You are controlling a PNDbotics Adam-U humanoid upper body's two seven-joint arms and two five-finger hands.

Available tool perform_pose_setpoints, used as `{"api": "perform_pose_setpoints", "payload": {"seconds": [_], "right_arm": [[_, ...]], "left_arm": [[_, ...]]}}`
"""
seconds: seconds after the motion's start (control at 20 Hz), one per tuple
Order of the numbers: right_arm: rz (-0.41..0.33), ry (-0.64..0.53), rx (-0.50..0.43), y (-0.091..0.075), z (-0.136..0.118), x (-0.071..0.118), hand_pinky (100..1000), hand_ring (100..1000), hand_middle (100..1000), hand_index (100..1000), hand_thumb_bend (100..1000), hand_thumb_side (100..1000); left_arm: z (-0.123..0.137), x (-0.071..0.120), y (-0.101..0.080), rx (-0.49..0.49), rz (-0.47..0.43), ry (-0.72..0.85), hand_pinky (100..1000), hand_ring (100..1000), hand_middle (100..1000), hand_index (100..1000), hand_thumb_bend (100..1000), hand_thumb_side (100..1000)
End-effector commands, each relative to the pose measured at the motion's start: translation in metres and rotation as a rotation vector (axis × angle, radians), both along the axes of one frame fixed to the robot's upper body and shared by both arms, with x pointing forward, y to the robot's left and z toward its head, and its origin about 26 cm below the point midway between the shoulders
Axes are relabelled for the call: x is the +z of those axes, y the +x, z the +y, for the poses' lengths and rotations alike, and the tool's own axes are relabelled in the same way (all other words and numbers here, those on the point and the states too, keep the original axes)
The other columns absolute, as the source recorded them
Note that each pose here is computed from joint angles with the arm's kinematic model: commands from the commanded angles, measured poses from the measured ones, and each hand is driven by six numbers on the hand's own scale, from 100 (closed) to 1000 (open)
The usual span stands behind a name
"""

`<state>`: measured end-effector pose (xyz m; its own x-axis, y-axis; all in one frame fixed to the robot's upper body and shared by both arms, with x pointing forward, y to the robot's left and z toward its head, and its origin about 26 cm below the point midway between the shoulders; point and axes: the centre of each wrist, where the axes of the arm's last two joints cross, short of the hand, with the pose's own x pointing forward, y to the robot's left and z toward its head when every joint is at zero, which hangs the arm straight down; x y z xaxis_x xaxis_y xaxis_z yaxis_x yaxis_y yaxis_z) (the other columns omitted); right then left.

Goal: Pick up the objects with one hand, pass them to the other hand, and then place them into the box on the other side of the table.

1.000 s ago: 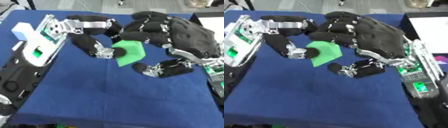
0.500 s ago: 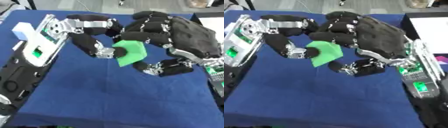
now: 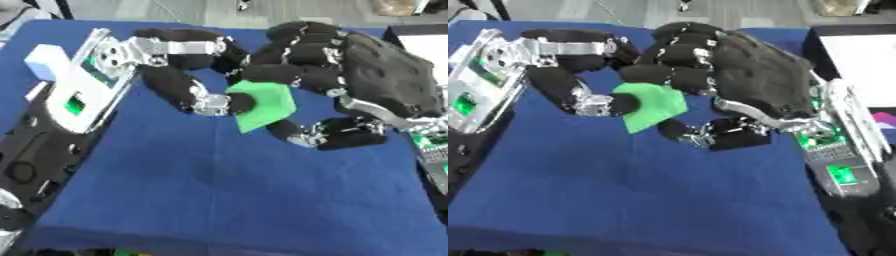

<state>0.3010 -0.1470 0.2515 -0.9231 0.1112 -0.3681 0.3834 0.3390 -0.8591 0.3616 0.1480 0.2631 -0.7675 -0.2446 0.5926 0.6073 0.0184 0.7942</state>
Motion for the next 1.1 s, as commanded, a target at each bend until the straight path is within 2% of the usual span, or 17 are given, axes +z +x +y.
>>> {"api": "perform_pose_setpoints", "payload": {"seconds": [0.05,0.1,0.15,0.4,0.55,1.1], "right_arm": [[-0.027,0.020,-0.012,-0.002,-0.004,0.007,823,740,546,891,130,100],[-0.023,0.034,-0.013,-0.002,-0.004,0.007,823,740,546,891,130,100],[-0.021,0.046,-0.014,-0.002,-0.004,0.007,795,711,499,874,108,100],[-0.018,0.092,-0.007,-0.002,-0.003,0.006,786,692,485,866,100,100],[-0.019,0.100,-0.001,-0.003,-0.002,0.005,788,691,485,866,100,100],[-0.011,0.105,0.010,-0.003,-0.003,0.004,788,688,480,866,100,100]], "left_arm": [[0.004,0.009,-0.003,0.002,-0.029,0.006,670,494,399,629,116,619],[0.004,0.009,-0.003,0.003,-0.030,0.006,670,494,399,629,116,619],[0.004,0.009,-0.002,0.005,-0.030,0.007,671,500,410,641,147,654],[0.006,0.006,0.000,0.016,-0.025,0.014,681,526,466,687,225,731],[0.007,0.004,0.003,0.024,-0.022,0.017,697,571,519,731,326,798],[0.010,-0.005,0.012,0.041,0.018,0.011,737,656,647,812,449,918]]}}
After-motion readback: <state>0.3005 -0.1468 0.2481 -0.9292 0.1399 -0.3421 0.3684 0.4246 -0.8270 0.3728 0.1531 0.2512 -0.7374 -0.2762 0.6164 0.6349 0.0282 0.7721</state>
